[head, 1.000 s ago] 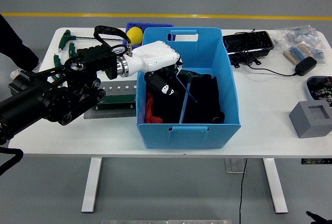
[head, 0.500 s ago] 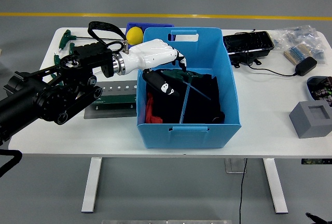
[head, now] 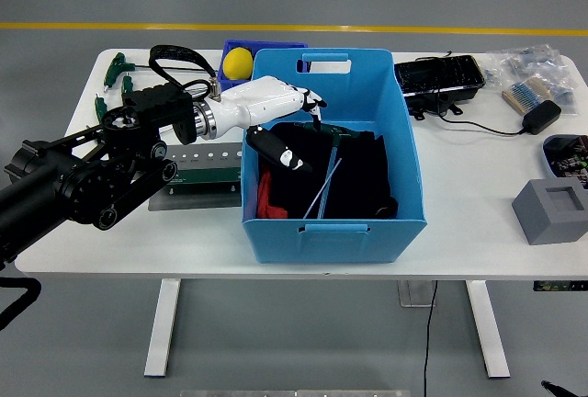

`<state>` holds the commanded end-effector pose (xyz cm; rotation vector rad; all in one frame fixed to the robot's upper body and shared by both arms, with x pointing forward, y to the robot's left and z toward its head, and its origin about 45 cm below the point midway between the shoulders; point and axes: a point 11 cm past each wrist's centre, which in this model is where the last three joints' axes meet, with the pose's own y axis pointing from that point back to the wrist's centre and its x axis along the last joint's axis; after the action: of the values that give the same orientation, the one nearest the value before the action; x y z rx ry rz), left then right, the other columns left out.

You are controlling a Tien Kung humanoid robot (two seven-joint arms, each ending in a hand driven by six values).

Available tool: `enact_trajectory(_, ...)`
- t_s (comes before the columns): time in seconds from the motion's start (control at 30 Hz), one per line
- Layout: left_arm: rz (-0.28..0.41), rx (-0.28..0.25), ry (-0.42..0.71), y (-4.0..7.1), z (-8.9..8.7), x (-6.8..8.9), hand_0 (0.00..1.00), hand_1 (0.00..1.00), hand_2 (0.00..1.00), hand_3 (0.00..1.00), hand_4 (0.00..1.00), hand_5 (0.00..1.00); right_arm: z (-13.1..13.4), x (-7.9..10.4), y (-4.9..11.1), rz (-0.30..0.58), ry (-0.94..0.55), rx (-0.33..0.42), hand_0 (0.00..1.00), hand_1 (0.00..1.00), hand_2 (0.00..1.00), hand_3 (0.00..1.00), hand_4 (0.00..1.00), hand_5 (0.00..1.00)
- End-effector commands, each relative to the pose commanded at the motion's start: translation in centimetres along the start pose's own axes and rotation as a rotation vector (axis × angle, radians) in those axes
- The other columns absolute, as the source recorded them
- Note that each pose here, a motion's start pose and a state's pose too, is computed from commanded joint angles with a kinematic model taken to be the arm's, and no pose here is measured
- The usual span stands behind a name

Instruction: Lift tool from toolbox,place it in box,lift tool from toolbox,place it in box

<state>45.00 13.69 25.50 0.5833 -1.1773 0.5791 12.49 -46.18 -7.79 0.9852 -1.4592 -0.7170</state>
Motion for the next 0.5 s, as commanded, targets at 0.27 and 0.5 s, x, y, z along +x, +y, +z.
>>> enact_trajectory(0.27,0.226,0.145,0.369,3.7,-3.1,0.9,0.605,0.680,0.801,0.659,0.965,0.603,0.2,-0.1,0.0,-0.001,-0.002,-0.002,0.618,0.605,0.673,0.548,0.784,0.652)
enact_trajectory(0.5,0.350,0.335,0.740,8.5,-7.0,-1.5,0.557,0.636,0.756,0.652,0.960,0.625,0.1,-0.1,0.0,-0.001,-0.007,0.005,0.618,0.605,0.673,0.549,0.784,0.650)
